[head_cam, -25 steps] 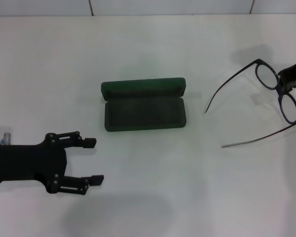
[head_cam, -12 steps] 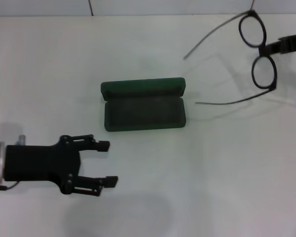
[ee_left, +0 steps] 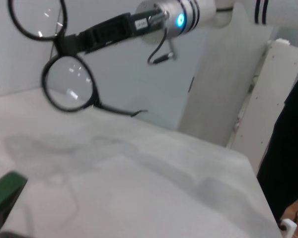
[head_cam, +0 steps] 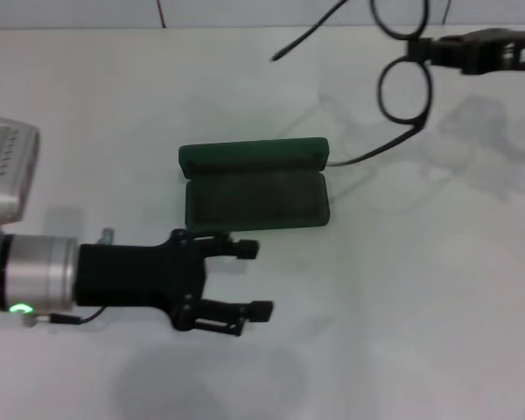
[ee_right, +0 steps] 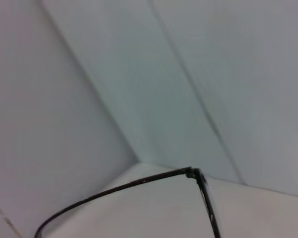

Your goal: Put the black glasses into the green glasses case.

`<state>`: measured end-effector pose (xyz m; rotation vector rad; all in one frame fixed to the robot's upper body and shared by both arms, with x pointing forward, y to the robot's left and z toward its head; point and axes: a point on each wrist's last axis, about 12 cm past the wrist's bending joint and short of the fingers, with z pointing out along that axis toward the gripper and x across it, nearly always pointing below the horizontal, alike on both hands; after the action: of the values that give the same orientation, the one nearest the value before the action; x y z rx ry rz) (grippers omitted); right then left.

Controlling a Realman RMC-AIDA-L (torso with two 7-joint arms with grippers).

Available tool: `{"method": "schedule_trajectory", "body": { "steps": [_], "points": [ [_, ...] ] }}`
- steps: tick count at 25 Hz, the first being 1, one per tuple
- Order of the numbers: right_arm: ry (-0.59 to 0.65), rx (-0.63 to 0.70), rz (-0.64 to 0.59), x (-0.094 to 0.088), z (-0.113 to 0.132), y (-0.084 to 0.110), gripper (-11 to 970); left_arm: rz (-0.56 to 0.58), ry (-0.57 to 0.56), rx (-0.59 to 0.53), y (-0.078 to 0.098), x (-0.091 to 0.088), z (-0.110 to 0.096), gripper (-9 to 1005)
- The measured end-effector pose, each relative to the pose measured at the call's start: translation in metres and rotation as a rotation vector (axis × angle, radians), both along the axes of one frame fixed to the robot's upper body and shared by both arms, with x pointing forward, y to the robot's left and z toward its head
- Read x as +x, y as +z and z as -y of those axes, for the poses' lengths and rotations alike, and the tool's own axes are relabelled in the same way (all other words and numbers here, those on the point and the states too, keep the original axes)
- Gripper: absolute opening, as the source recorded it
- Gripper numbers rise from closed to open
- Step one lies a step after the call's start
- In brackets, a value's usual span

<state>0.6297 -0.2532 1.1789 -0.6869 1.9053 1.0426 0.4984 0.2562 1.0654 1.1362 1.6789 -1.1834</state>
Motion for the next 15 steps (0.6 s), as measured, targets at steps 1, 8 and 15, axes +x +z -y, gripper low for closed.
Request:
{"method": "schedule_trajectory", "body": {
  "steps": [1, 8, 15],
  "points": [
    [0.015, 0.023, 0.014, -0.001, -0.006, -0.004, 55, 0.007, -0.001, -0.006, -0.001, 0.002, 0.004, 868],
    [0.054, 0.109, 0.069, -0.006, -0.034, -0.019, 55, 0.067, 0.016, -0.004, -0.007, 0.014, 0.02, 867],
    [0.063, 0.163, 0.098, -0.007, -0.044, -0.028, 56, 0.18, 0.029, -0.051, -0.008, 0.011, 0.023, 769]
  ]
}}
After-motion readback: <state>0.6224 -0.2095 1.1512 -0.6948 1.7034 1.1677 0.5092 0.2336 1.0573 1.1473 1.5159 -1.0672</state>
